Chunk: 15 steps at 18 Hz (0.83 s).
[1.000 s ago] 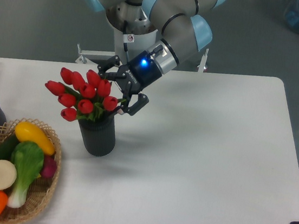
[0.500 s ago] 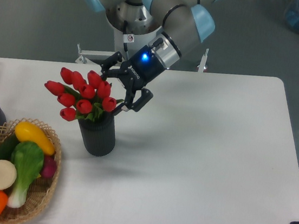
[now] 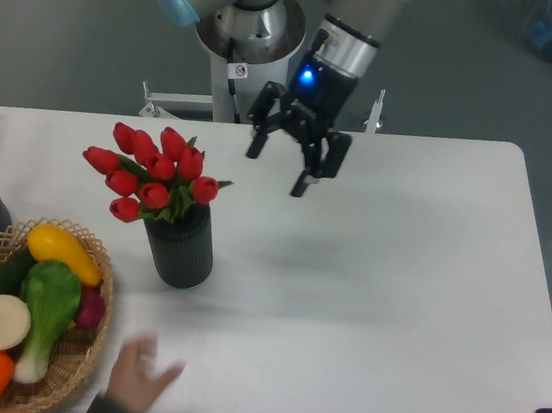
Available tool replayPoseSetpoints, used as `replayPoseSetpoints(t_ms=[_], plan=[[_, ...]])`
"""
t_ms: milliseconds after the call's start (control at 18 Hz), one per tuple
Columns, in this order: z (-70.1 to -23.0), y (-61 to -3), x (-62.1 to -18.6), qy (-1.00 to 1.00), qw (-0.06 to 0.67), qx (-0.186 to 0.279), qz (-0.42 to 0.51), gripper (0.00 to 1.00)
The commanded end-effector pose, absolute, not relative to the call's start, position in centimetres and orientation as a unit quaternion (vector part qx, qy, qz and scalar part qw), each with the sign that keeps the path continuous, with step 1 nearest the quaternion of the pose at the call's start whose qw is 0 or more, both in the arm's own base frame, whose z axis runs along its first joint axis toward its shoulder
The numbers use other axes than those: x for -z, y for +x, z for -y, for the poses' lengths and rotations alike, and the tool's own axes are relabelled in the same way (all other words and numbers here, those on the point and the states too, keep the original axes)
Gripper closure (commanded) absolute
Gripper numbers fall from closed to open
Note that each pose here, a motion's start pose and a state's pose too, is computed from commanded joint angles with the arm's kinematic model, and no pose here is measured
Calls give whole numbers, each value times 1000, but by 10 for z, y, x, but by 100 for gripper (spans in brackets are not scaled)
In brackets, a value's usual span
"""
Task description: Insert the flowers into the vase
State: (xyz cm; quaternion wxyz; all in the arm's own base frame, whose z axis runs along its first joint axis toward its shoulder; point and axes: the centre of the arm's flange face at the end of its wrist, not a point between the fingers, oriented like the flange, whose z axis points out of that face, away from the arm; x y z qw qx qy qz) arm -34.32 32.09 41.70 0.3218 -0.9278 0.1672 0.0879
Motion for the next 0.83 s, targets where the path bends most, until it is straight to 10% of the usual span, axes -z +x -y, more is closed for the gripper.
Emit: replayPoseSetpoints(t_ms=[833], plan=[[-302, -463, -366, -980, 75, -112, -145, 0]])
